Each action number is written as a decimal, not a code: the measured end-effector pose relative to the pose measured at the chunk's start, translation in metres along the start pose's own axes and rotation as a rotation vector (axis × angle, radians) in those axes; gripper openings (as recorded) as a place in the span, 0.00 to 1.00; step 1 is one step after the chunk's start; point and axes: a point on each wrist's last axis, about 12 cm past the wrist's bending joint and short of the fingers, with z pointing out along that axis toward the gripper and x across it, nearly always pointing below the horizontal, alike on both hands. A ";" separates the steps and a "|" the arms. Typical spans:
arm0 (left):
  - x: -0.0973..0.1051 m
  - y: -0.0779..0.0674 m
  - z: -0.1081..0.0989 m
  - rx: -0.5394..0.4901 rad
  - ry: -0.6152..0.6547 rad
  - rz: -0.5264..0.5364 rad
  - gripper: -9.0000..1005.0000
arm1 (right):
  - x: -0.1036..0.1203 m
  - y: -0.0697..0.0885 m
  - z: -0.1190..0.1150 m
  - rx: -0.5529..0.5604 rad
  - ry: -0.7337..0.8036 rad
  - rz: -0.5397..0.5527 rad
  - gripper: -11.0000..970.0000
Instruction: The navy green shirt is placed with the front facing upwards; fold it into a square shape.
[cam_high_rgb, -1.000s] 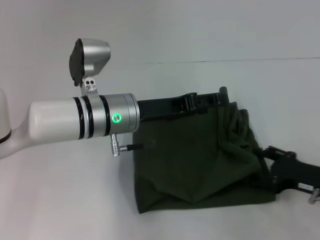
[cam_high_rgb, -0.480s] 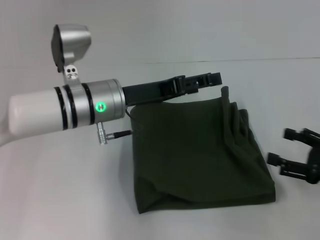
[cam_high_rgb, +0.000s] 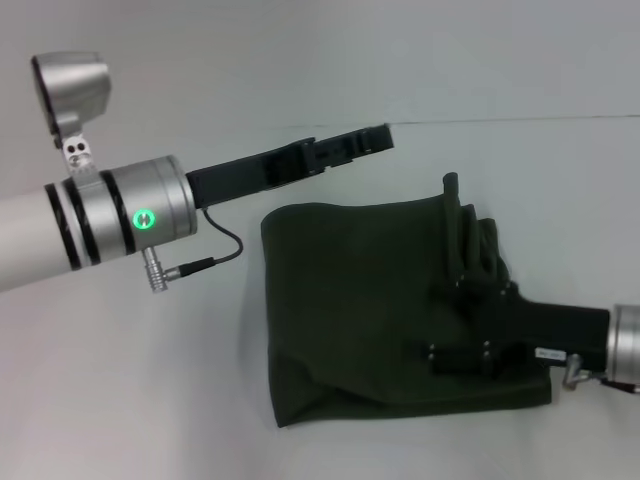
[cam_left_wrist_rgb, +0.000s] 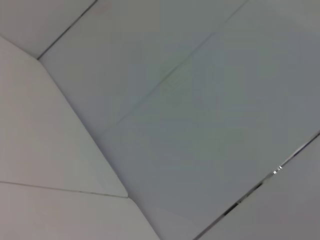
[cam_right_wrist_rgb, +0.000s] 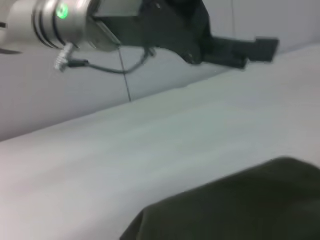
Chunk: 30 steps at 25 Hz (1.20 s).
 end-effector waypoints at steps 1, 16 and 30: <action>0.001 0.001 -0.002 -0.003 -0.006 -0.002 0.88 | 0.002 0.000 0.002 0.004 0.007 0.010 0.94; 0.002 0.004 -0.005 -0.012 -0.022 0.004 0.88 | 0.036 -0.003 -0.018 0.183 0.030 0.161 0.94; 0.004 0.006 -0.010 -0.018 -0.028 0.021 0.88 | -0.003 -0.043 0.010 0.341 -0.016 0.182 0.93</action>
